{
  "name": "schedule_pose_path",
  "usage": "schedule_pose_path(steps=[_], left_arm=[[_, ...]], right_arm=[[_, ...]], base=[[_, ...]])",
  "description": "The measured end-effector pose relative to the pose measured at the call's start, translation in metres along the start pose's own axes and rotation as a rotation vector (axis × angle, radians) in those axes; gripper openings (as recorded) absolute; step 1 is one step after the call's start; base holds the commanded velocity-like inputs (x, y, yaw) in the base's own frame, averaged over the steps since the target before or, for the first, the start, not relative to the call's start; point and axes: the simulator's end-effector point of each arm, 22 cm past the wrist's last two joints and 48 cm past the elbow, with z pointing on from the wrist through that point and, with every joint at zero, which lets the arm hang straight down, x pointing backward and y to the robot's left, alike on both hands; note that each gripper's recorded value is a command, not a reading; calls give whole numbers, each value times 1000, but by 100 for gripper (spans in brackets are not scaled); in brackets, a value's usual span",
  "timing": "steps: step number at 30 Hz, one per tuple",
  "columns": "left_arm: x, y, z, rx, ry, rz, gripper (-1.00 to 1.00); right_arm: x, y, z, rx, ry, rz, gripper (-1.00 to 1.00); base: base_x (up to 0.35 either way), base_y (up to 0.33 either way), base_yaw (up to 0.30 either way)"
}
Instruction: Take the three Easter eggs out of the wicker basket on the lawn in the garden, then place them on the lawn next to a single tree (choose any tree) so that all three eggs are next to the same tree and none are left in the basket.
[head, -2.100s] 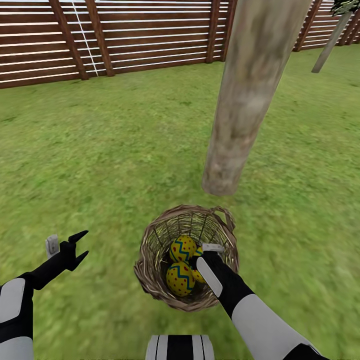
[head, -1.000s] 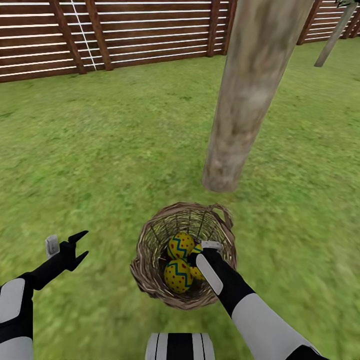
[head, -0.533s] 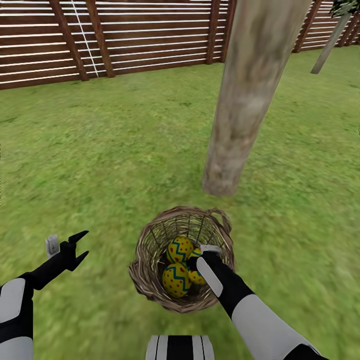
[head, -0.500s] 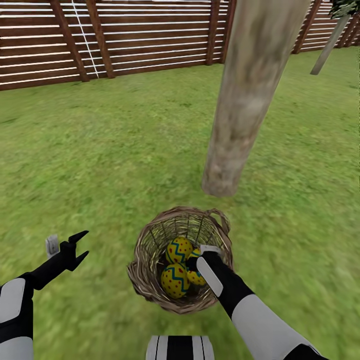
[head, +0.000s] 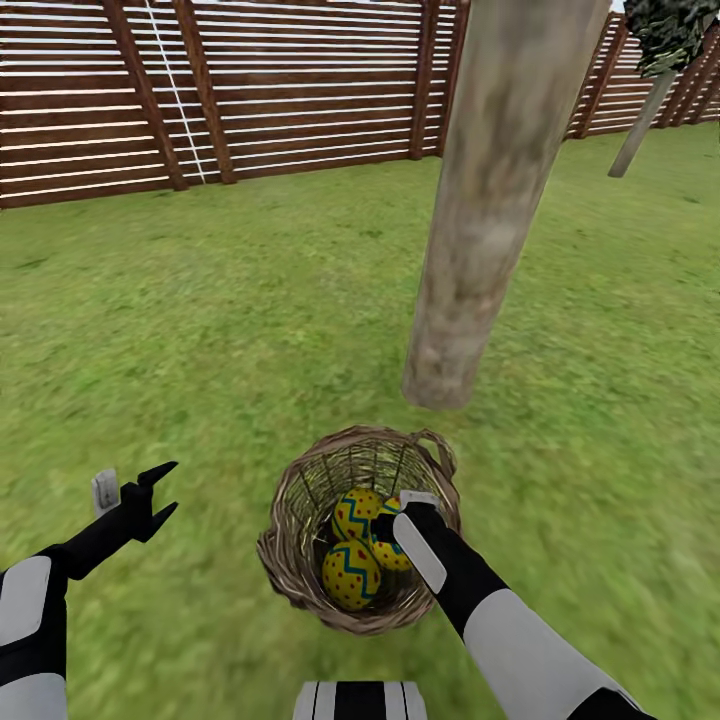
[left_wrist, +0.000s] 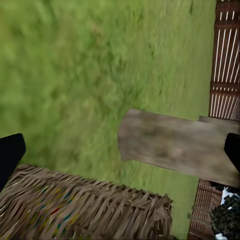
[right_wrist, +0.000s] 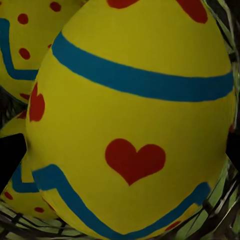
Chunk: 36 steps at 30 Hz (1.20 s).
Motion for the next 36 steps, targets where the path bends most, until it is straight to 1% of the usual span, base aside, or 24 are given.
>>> schedule_pose_path(steps=[3, 4, 7, 9, 14, 17, 18, 25, 34, 36], left_arm=[[-1, -6, -2, 10, -2, 3, 100], [0, -6, -3, 8, 0, 1, 100], [6, 3, 0, -7, 21, -34, 100], [6, 0, -1, -1, 21, -36, 100], [5, -11, -5, 17, 19, -31, 100], [3, -18, -8, 28, 15, -28, 100], [2, -20, -9, 32, 14, -26, 100], [1, -36, -15, 58, 9, -19, 100], [0, -56, -22, 91, 4, -9, 100], [2, -58, -22, 96, 6, -11, 100]], right_arm=[[-7, 4, -7, -14, -17, -2, -100], [-8, 10, -9, -40, -20, -5, -100], [-13, 26, -17, -110, -31, -11, -100], [-29, 39, -31, -152, -69, -13, -100], [-49, 49, -51, -180, -121, -17, -100], [-60, 66, -78, -239, -129, -37, -100], [-63, 69, -84, -249, -136, -39, -100], [-72, 74, -103, -263, -163, -44, -100], [-82, 76, -122, -267, -198, -52, -100], [-84, 77, -125, -268, -202, -52, -100]], base=[[0, 0, 0], [0, 0, 0], [0, 0, 0], [0, 0, 0], [0, 0, 0], [0, 0, 0], [0, 0, 0], [-21, 0, 0], [-323, 0, 0], [-128, 0, 0]])
